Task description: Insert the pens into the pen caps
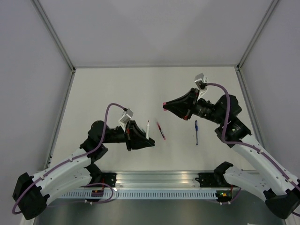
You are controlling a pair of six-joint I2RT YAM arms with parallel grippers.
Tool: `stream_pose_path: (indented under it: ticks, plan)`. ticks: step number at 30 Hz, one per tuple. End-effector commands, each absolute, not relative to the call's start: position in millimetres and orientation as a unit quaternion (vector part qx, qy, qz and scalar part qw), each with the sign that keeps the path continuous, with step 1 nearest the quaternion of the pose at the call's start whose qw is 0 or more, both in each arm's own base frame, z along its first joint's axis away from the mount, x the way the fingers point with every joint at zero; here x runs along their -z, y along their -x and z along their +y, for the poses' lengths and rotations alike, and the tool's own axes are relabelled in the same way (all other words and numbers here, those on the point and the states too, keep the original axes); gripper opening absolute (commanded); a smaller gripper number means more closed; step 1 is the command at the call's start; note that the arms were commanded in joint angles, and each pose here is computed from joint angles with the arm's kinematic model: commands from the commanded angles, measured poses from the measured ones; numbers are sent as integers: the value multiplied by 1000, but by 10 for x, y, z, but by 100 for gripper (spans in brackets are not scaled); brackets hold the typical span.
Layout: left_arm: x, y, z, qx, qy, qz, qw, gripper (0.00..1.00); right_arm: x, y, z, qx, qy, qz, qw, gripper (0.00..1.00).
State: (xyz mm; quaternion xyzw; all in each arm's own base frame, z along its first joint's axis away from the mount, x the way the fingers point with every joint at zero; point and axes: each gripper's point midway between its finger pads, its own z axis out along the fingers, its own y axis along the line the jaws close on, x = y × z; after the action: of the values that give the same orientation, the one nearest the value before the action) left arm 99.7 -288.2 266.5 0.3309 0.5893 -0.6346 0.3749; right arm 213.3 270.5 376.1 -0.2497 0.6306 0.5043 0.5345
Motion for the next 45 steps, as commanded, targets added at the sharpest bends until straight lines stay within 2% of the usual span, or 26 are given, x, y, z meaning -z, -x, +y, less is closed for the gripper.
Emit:
stream_pose_path:
  ticks: [1, 10, 16, 37, 45]
  plan:
    - [-2953, -723, -2836, 680, -374, 512, 369, 2, -4269, -1636, 2698, -567, 323, 509, 562, 0]
    - [-3287, -550, -2824, 724, -397, 452, 338, 2, -4528, -1257, 2741, -645, 342, 421, 539, 0]
    - [-3467, -521, -2822, 728, -408, 438, 335, 2, -4582, -1310, 2906, -653, 342, 415, 534, 0]
    - [-3339, -751, -2955, 696, -397, 482, 354, 2, -4534, -1591, 3210, -631, 314, 452, 547, 0]
    - [-3348, -749, -2939, 694, -396, 481, 361, 2, -4452, -1523, 3218, -637, 320, 449, 539, 0]
